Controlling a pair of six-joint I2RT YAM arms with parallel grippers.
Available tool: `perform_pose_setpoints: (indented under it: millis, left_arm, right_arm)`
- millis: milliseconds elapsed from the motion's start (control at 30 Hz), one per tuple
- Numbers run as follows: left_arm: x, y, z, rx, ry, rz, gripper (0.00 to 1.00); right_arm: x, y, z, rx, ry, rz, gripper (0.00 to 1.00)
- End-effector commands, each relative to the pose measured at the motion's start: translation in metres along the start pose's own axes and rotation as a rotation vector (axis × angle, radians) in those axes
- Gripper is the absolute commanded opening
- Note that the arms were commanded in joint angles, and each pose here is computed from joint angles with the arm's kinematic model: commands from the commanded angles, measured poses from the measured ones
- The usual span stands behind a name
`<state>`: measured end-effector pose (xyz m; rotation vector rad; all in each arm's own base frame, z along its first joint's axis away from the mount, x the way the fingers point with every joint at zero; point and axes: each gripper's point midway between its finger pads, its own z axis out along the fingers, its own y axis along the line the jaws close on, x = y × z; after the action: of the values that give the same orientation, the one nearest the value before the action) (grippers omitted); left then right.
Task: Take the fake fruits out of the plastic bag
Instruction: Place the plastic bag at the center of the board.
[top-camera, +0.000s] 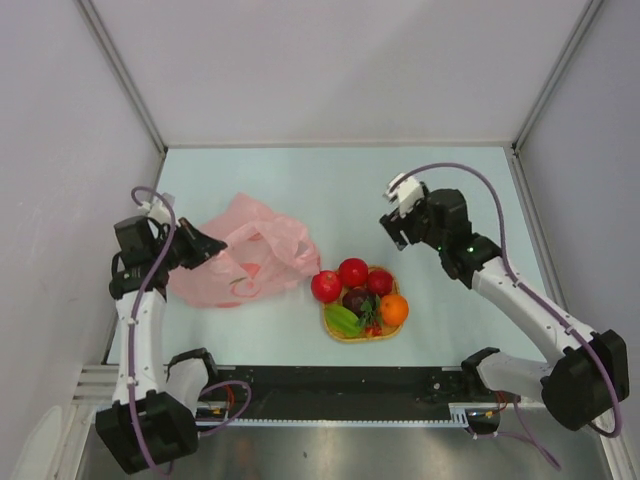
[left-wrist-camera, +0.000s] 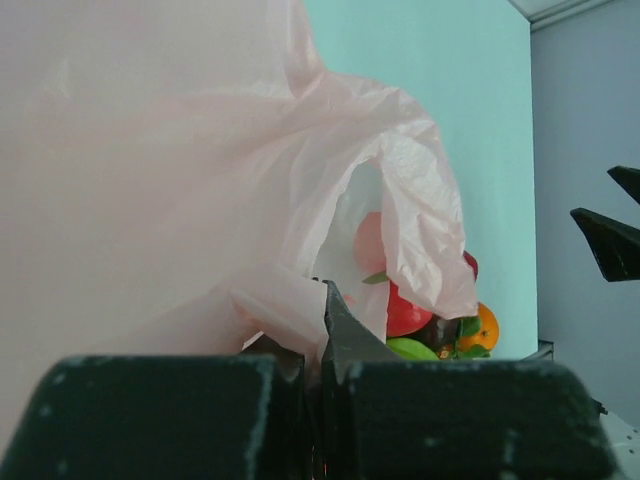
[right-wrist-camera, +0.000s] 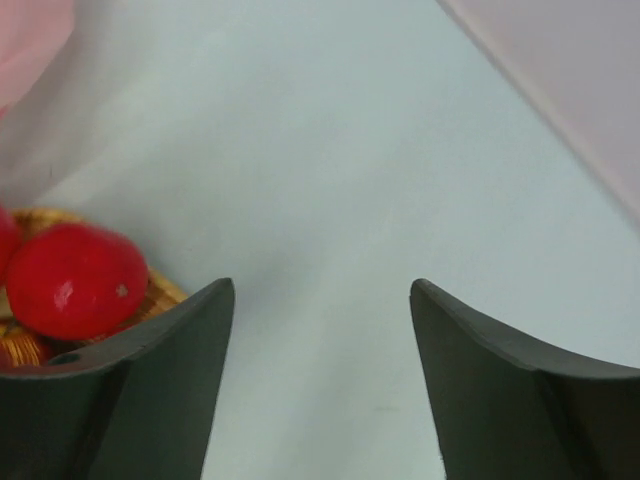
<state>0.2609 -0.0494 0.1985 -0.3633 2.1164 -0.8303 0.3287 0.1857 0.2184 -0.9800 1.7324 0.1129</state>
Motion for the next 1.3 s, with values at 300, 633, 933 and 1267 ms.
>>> perform_pose_setpoints:
  millis: [300, 633, 933, 1267]
  left_arm:
    - [-0.139, -0.053, -0.005, -0.069, -0.195, 0.342, 0.00]
    - [-0.130, -0.038, 0.012, -0.116, -0.121, 0.421, 0.00]
    - [-0.098, 0.006, 0.008, -0.280, -0.071, 0.450, 0.50]
    - [-0.110, -0.038, -0.043, -0.295, -0.186, 0.601, 1.00]
  right_arm:
    - [0.077, -0.087, -0.029, 0.441, 0.191, 0.644, 0.95]
    - [0.078, -0.085, -0.025, 0.419, 0.160, 0.662, 0.97]
    - [0.078, -0.083, -0.031, 0.420, 0.157, 0.686, 1.00]
    - [0.099, -0.081, -0.067, 0.497, 0.299, 0.640, 1.00]
